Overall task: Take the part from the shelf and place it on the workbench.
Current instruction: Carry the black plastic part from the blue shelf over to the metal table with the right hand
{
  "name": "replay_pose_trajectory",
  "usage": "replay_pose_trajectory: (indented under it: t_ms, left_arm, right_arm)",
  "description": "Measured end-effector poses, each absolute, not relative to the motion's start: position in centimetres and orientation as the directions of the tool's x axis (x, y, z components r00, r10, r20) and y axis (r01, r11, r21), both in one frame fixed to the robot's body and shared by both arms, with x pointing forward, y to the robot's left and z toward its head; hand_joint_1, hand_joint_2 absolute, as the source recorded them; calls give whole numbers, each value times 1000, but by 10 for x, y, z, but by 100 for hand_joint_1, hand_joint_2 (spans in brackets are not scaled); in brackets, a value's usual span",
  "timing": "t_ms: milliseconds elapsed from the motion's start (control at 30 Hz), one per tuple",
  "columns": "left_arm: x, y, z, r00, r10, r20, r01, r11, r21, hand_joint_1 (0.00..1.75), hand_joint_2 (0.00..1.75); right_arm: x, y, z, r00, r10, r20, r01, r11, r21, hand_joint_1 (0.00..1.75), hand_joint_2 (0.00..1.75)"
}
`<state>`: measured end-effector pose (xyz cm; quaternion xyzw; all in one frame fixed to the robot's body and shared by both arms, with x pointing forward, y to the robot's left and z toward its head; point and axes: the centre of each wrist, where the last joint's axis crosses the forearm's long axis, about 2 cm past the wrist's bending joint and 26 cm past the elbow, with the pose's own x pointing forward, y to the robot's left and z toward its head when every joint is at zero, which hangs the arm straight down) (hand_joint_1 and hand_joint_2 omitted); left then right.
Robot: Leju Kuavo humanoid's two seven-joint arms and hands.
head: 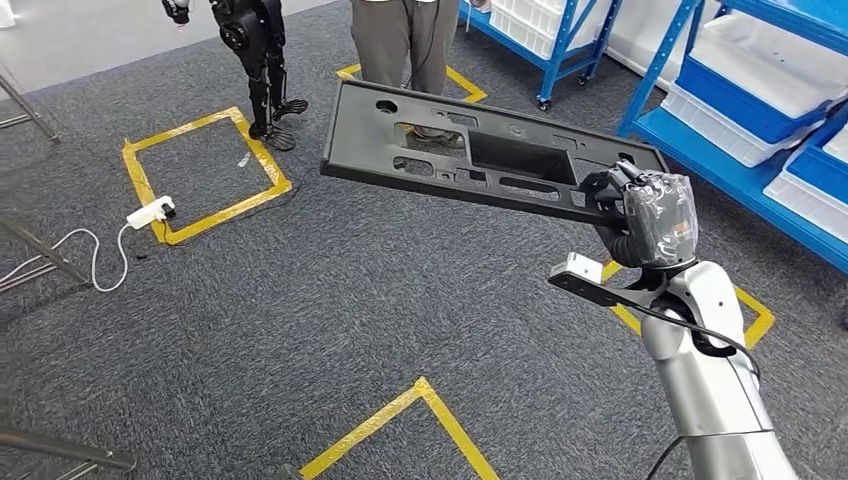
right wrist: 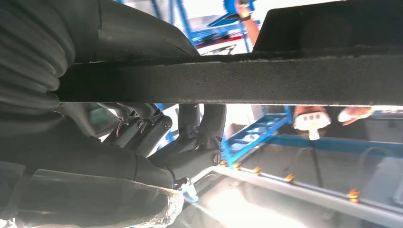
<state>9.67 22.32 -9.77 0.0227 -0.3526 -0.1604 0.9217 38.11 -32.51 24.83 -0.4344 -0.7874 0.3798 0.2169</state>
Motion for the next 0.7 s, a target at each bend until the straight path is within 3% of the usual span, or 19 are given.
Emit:
replay_pose_trajectory:
  t_ms: [700]
  left_arm:
    - [100, 224, -97, 713, -256, 653, 211, 966, 149, 0, 175]
  right_arm:
    - [379, -333, 249, -498, 867, -22, 540, 290, -790, 173, 175]
